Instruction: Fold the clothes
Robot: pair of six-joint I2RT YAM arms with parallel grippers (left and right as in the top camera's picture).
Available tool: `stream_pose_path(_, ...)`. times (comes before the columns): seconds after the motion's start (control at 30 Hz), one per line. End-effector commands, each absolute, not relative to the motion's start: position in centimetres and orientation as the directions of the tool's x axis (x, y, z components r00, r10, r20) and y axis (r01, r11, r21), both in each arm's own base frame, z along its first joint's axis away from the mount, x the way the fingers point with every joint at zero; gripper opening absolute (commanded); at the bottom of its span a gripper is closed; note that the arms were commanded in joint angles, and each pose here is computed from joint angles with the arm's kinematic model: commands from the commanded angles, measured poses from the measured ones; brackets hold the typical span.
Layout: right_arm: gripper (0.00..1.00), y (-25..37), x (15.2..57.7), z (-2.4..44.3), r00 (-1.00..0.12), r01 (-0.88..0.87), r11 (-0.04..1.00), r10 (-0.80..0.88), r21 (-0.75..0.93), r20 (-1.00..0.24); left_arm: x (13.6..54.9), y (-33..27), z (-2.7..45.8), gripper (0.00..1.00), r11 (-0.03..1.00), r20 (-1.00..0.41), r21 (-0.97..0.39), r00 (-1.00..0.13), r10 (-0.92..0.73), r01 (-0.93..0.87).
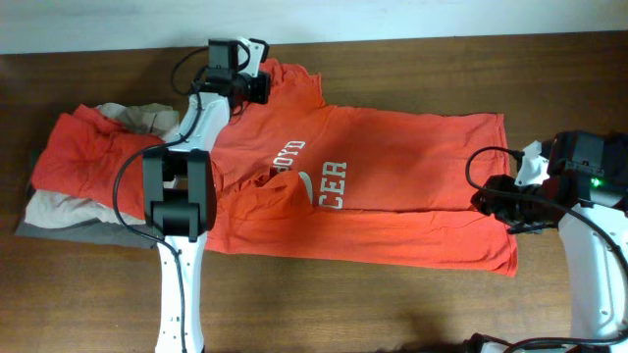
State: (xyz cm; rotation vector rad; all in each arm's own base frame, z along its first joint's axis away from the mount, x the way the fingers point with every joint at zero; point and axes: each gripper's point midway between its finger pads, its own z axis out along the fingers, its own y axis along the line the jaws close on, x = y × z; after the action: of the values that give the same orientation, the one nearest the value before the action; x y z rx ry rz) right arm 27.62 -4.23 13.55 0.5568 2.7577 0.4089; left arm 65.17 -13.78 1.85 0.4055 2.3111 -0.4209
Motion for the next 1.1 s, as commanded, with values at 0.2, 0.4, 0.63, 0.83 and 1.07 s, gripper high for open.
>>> stream_pose_path(0.2, 0.5, -4.8, 27.7, 14.0, -0.877, 0.326, 0.894, 0.407, 0.307, -0.255, 66.9, -12.7, 9.4, 0.06, 0.897, -0.755, -0.152, -0.634, 0.165, 0.414)
stream_pose_path(0.4, 0.5, -4.8, 27.7, 14.0, -0.876, 0.325, 0.895, 0.407, 0.307, -0.258, 64.1, -12.5, 8.1, 0.04, 0.899, -0.647, -0.197, -0.741, 0.181, 0.392)
stream_pose_path(0.63, 0.5, -4.8, 27.8, 14.0, -0.876, 0.325, 0.895, 0.407, 0.307, -0.259, 60.4, -12.4, 6.2, 0.03, 0.9, -0.503, -0.251, -0.843, 0.193, 0.356)
stream_pose_path(0.83, 0.5, -4.9, 27.9, 14.1, -0.875, 0.323, 0.895, 0.406, 0.307, -0.265, 57.5, -12.3, 7.1, 0.02, 0.901, -0.402, -0.281, -0.893, 0.202, 0.33)
stream_pose_path(1.07, 0.51, -4.9, 27.9, 14.1, -0.874, 0.322, 0.895, 0.406, 0.307, -0.267, 57.0, -12.2, 12.9, 0.02, 0.893, -0.468, -0.247, -0.853, 0.231, 0.377)
